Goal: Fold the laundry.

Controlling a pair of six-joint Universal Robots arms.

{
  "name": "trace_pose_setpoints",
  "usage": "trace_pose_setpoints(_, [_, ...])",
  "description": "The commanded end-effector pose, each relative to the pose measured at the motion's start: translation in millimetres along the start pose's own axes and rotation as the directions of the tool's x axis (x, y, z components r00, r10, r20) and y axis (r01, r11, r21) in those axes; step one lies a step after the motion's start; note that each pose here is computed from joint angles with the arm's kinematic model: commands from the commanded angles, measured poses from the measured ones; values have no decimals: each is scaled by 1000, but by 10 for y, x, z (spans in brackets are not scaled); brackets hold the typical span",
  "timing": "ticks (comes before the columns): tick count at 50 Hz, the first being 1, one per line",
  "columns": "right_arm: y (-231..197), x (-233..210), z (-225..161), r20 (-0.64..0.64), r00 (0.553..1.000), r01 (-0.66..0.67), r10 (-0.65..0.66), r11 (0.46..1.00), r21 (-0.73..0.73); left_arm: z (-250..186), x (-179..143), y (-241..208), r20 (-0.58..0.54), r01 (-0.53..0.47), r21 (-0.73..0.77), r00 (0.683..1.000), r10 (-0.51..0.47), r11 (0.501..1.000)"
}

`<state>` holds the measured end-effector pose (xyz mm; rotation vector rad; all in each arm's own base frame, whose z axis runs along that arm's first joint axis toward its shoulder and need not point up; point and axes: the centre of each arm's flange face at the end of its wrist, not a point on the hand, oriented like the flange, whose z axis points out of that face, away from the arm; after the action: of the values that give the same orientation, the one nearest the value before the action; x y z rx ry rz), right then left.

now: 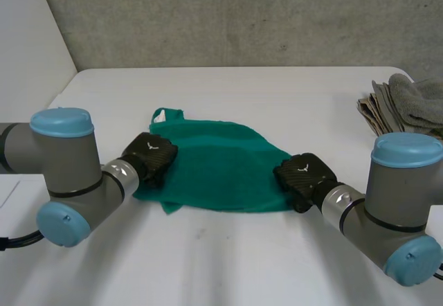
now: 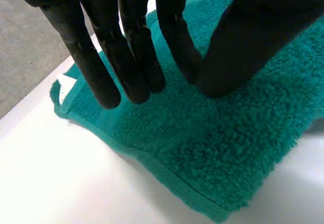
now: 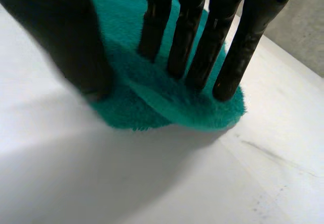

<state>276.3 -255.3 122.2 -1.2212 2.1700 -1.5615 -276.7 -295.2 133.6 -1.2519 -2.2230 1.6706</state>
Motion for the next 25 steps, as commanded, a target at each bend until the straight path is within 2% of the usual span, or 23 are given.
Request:
trace_pose_setpoints(1, [-47, 86, 66, -37, 999, 30, -29, 999, 21, -47, 91, -122, 5, -19, 21, 1000, 19, 1000])
trace_pose_setpoints(7, [-236, 210, 67, -78, 994, 83, -78, 994, 69, -266, 19, -510, 98, -41, 97, 995, 32, 994])
trace_pose_setpoints(11, [-594, 359, -19, -134, 987, 113, -92, 980, 162, -517, -34, -886, 137, -21, 206, 991, -8, 978])
trace_pose_setpoints(13, [-807, 423, -105, -164, 981, 138, -104, 967, 213, -723, -103, -1139, 152, 14, 294, 986, -61, 956])
trace_pose_setpoints(18, [-1597, 663, -486, -265, 957, 218, -117, 894, 392, -1077, -230, -1468, 148, 106, 428, 972, -185, 898])
trace_pose_setpoints(20, [-1799, 737, -565, -292, 950, 234, -108, 868, 439, -1200, -264, -1551, 131, 152, 470, 962, -239, 870])
trace_pose_setpoints(25, [-2247, 830, -726, -312, 945, 262, -99, 798, 543, -1264, -292, -1551, 99, 232, 486, 943, -317, 842])
